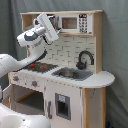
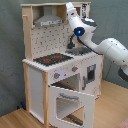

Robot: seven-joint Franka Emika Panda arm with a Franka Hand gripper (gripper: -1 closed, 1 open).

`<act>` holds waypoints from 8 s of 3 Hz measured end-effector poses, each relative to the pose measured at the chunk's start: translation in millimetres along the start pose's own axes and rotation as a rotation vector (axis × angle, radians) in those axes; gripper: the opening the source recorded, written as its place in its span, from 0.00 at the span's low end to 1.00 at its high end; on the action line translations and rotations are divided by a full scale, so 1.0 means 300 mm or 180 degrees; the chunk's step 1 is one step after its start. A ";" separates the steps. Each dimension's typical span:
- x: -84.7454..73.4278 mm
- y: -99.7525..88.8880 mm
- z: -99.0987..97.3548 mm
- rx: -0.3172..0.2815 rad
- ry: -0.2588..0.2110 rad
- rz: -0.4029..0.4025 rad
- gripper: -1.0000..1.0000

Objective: Play with the kitchen

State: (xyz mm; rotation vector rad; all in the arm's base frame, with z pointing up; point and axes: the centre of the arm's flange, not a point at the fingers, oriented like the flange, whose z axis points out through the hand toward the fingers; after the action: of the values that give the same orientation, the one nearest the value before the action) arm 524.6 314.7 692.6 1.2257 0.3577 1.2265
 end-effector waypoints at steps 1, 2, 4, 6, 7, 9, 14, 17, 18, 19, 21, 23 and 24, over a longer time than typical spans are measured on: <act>-0.034 0.097 -0.026 -0.0070 -0.0116 -0.0093 1.00; -0.081 0.138 -0.063 -0.0045 -0.0191 -0.0138 1.00; -0.152 0.227 -0.191 0.0017 -0.0223 -0.0217 1.00; -0.143 0.319 -0.405 0.0039 -0.0120 -0.0310 1.00; -0.107 0.353 -0.530 0.0057 -0.0018 -0.0375 1.00; -0.039 0.412 -0.814 0.0064 0.0371 -0.0709 1.00; -0.034 0.212 -1.531 0.0382 0.1136 -0.1661 1.00; -0.102 -0.067 -1.979 0.0543 0.1754 -0.2161 1.00; -0.072 -0.157 -2.096 0.0562 0.2072 -0.2266 1.00; -0.031 -0.231 -2.156 0.0567 0.2325 -0.2324 1.00; 0.012 -0.414 -2.143 0.0682 0.2706 -0.2479 1.00; -0.066 -0.575 -2.193 0.1324 0.2613 -0.2245 1.00; -0.093 -0.617 -2.188 0.1548 0.2473 -0.1979 1.00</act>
State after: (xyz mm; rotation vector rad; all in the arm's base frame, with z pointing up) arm 101.6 654.1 278.3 0.8600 1.5582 1.0347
